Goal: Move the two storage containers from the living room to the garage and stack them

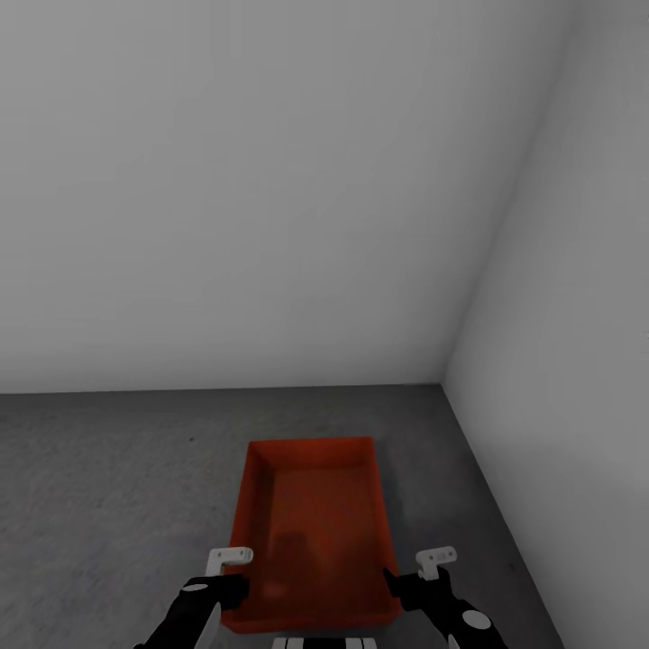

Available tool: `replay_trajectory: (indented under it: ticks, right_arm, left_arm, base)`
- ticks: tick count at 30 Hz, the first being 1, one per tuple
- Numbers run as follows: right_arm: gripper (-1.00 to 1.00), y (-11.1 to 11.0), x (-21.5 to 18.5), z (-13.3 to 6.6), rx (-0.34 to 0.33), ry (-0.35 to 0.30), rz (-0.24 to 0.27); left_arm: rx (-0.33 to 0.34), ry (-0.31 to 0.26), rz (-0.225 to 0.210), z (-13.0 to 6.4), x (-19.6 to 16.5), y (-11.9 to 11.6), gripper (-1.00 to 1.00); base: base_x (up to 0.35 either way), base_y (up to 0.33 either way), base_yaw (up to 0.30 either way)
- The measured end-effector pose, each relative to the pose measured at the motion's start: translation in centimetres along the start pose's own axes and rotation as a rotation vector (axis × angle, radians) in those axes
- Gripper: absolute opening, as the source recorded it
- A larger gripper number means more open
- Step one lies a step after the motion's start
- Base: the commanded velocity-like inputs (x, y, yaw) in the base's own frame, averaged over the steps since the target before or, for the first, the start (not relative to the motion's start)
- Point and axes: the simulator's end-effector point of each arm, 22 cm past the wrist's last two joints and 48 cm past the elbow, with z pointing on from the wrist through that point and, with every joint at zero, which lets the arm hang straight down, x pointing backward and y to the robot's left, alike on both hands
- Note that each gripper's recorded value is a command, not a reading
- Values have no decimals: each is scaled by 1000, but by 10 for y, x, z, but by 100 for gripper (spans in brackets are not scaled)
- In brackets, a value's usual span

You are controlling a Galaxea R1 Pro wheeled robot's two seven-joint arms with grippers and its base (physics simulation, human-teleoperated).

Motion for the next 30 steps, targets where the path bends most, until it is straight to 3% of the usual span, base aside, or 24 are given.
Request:
replay_trajectory:
  ticks: [12, 30]
  right_arm:
    - [100, 3, -22, -17, 1, 0, 1]
    - [100, 7, -52, -42, 1, 3, 3]
  left_arm:
    - [1, 0, -1, -23, -16, 1, 100]
    - [2, 0, 0, -56, -39, 2, 100]
  base:
    - [-14, 0, 0]
    - [-318, 0, 0]
